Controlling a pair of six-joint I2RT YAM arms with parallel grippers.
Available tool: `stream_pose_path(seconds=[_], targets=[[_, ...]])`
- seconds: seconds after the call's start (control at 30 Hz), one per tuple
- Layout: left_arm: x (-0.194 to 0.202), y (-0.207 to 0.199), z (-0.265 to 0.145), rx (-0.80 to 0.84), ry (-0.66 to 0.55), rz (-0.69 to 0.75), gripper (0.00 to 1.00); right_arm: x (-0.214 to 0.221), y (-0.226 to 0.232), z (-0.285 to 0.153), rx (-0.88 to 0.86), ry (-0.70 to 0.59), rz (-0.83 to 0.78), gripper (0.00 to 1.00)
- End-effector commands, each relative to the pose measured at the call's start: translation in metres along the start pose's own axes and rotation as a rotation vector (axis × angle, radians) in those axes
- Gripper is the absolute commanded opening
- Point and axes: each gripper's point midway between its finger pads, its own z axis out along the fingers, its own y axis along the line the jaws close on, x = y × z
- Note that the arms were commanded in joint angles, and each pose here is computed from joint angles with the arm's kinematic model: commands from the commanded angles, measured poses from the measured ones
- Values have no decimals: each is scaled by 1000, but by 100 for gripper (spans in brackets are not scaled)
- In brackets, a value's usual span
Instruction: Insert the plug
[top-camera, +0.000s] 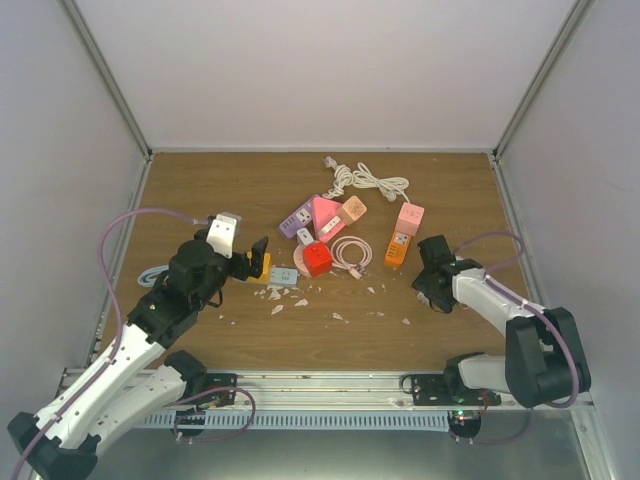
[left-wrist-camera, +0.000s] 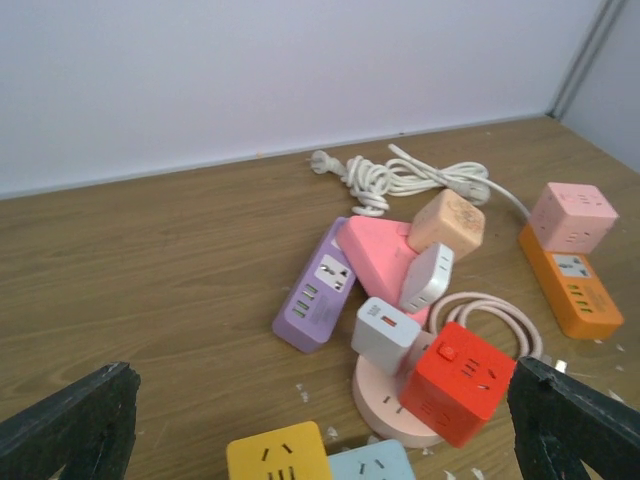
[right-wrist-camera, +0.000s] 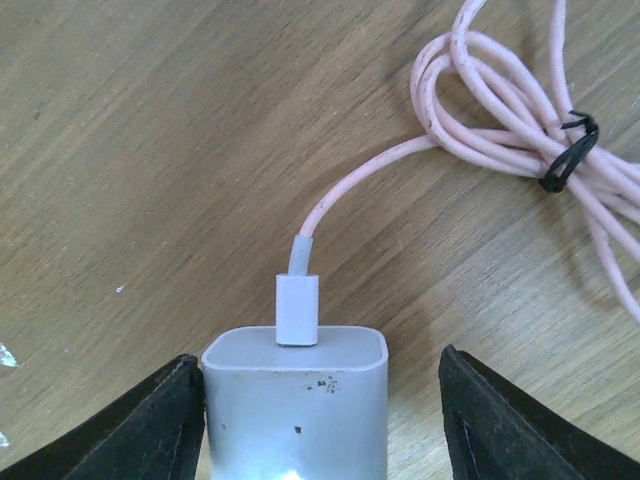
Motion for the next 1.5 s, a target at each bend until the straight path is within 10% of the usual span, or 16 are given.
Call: stream_pose_path(seconds=[0.0,0.33,0.93,1.47], targets=[[-15,-19,-1,108,-58,-2,99,1,6,5,-29,8,64,63],[-14,-20,1,115,-39,-16,99,-3,24,1,-121,-2,39,39],[-18,-71,-28,457,-63,-228,96,-11,149,-167,-624,-160,44,38],[40,-136,31,668,214,-552,84,72,215,-230,-997,41,3,39]])
